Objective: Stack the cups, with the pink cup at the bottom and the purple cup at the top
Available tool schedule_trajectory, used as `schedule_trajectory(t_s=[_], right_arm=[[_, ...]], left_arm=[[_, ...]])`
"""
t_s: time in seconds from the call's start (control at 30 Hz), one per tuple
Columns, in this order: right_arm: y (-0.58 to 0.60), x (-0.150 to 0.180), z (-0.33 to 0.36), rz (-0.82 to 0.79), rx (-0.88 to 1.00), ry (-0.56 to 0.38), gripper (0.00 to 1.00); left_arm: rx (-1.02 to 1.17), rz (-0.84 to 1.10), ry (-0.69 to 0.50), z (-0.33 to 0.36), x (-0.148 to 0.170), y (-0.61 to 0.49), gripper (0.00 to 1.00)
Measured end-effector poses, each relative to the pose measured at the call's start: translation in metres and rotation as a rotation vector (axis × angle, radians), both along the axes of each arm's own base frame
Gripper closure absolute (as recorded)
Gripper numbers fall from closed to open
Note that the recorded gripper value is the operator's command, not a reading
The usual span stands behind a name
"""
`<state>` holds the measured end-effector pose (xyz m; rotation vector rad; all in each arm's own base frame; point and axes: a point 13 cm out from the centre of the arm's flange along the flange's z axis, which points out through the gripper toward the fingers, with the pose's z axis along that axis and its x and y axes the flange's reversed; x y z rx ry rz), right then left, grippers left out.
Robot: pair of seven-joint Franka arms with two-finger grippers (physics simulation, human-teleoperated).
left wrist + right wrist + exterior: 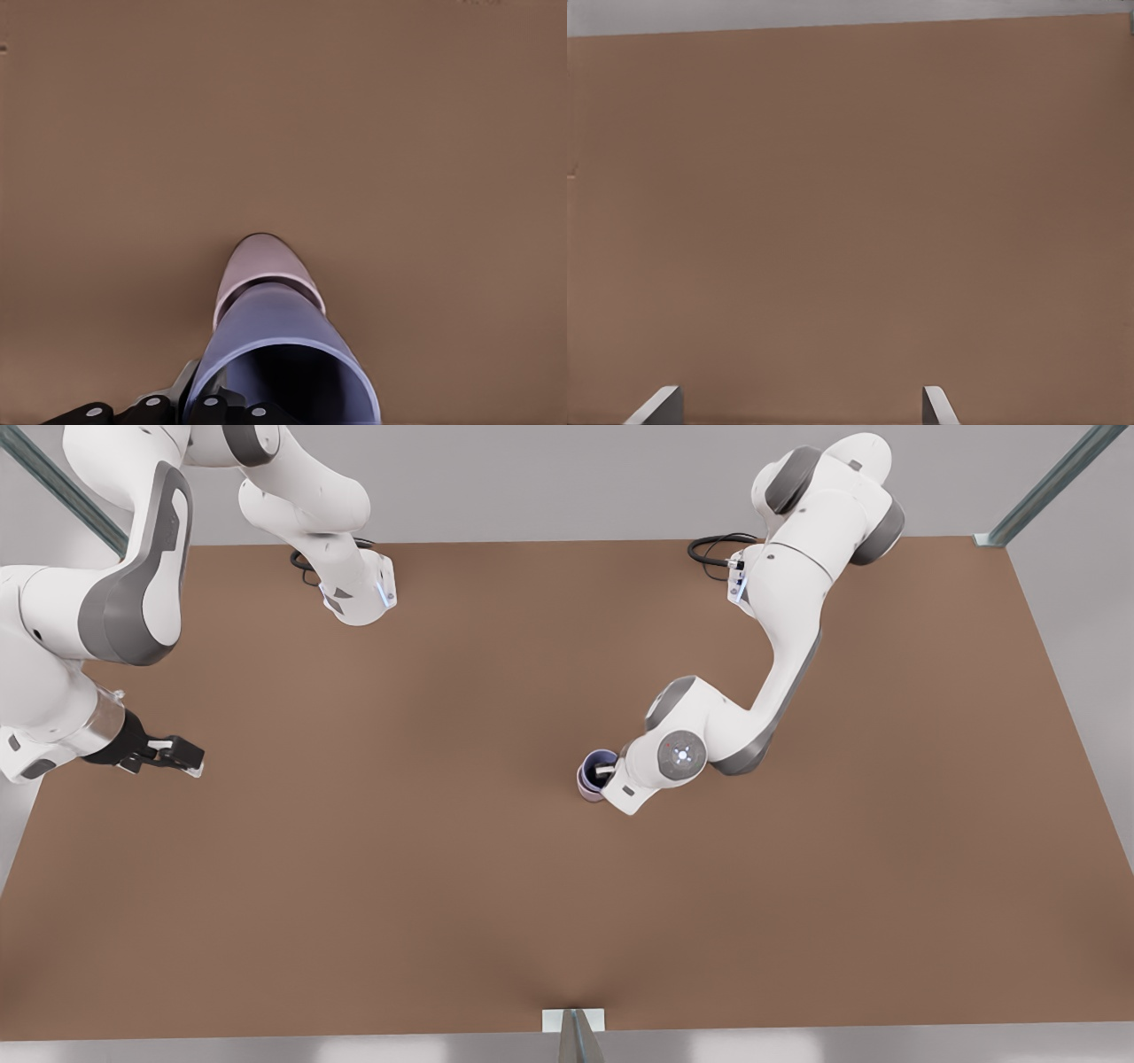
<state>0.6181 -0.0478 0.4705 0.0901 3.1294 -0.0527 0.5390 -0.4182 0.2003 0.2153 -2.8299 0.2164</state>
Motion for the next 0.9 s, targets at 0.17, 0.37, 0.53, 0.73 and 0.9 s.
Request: schedule_trajectory(t_s=[0.17,0.37,0.53,0.73,0.9], right_arm=[[0.002,0.001,0.0,0.03,0.0,-0.001,0.0],[0.004,0.001,-0.001,0.056,0.0,-0.001,0.0],[0.004,0.002,0.0,0.071,-0.001,-0.002,0.0],[0.005,0.002,0.0,0.086,-0.002,-0.002,0.0],[0.005,0.002,0.0,0.095,-0.003,-0.002,0.0]], left_arm=[[0.016,0.0,-0.002,-0.005,-0.002,-0.001,0.62],[0.027,0.007,-0.007,-0.004,-0.001,0.0,0.62],[0.028,0.015,-0.018,0.007,0.001,0.001,0.0],[0.093,0.105,-0.142,0.102,0.062,0.098,0.0],[0.208,0.229,-0.212,0.182,0.102,0.288,0.0]])
